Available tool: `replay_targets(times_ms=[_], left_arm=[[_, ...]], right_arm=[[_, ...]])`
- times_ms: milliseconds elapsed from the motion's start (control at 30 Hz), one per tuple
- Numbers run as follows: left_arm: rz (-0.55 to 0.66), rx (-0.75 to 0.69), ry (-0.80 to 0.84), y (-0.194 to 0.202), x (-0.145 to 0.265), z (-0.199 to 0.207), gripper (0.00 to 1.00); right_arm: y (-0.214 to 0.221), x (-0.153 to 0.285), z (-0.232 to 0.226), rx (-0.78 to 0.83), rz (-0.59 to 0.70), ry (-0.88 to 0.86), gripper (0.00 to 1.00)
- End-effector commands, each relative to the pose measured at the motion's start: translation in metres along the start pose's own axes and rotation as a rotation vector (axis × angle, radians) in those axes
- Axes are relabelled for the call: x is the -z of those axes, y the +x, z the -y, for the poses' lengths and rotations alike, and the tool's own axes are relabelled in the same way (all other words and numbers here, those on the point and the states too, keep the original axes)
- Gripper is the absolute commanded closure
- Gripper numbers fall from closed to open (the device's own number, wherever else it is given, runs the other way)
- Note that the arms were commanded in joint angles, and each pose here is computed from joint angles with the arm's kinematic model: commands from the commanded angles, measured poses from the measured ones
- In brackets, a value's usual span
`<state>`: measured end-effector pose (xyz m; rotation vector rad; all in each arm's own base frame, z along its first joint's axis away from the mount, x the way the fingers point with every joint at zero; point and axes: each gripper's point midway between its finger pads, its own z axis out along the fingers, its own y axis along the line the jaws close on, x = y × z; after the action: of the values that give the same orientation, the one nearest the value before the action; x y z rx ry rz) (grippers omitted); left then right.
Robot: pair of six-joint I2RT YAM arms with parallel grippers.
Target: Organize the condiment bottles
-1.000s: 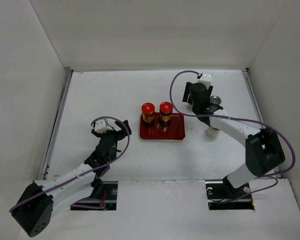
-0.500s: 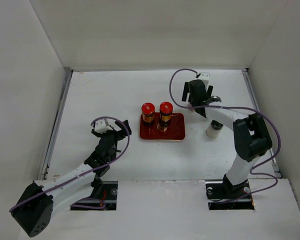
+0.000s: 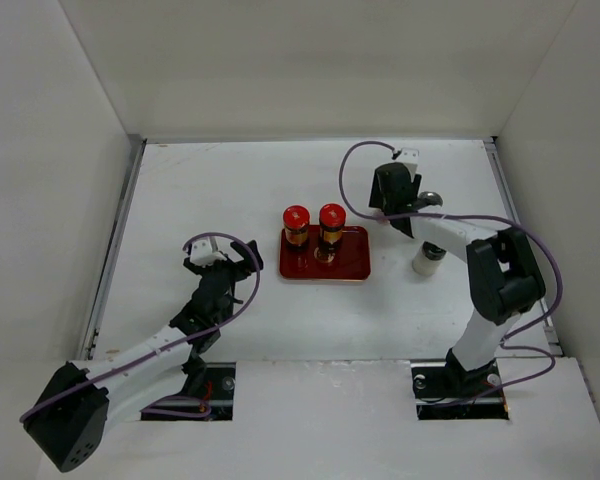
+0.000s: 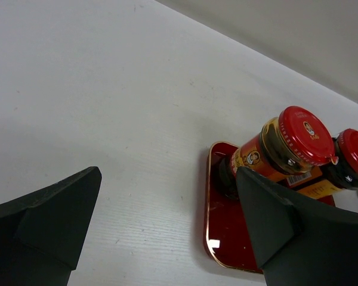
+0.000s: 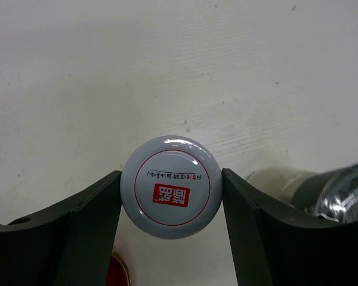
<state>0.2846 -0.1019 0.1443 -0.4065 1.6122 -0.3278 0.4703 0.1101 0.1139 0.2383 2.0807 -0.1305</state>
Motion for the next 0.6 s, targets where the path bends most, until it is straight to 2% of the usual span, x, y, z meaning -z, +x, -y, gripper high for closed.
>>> replay_targets(times_ms=[0,100,267,567], left_arm=[[0.033,0.042,0.023,-0.011,-0.004,0.009,0.00],[0.027,0.045,0.041,-0.009,-0.003,0.013,0.00],[0.024,0.046,0.052,-0.008,-0.002,0.017,0.00],[0.034,0.052,0.047,-0.011,-0.002,0.014,0.00]], right_arm=[[-0.056,0.048,-0.015,-0.066,0.163,-0.077,0.42],[-0.063,0.080,-0.033,-0.070,0.209,-0.151,0.42],[-0.049,0.112,-0.066,-0.039,0.227,-0.237,0.42],[-0.009,0.108,-0.086,-0.023,0.184,-0.259,0.42]])
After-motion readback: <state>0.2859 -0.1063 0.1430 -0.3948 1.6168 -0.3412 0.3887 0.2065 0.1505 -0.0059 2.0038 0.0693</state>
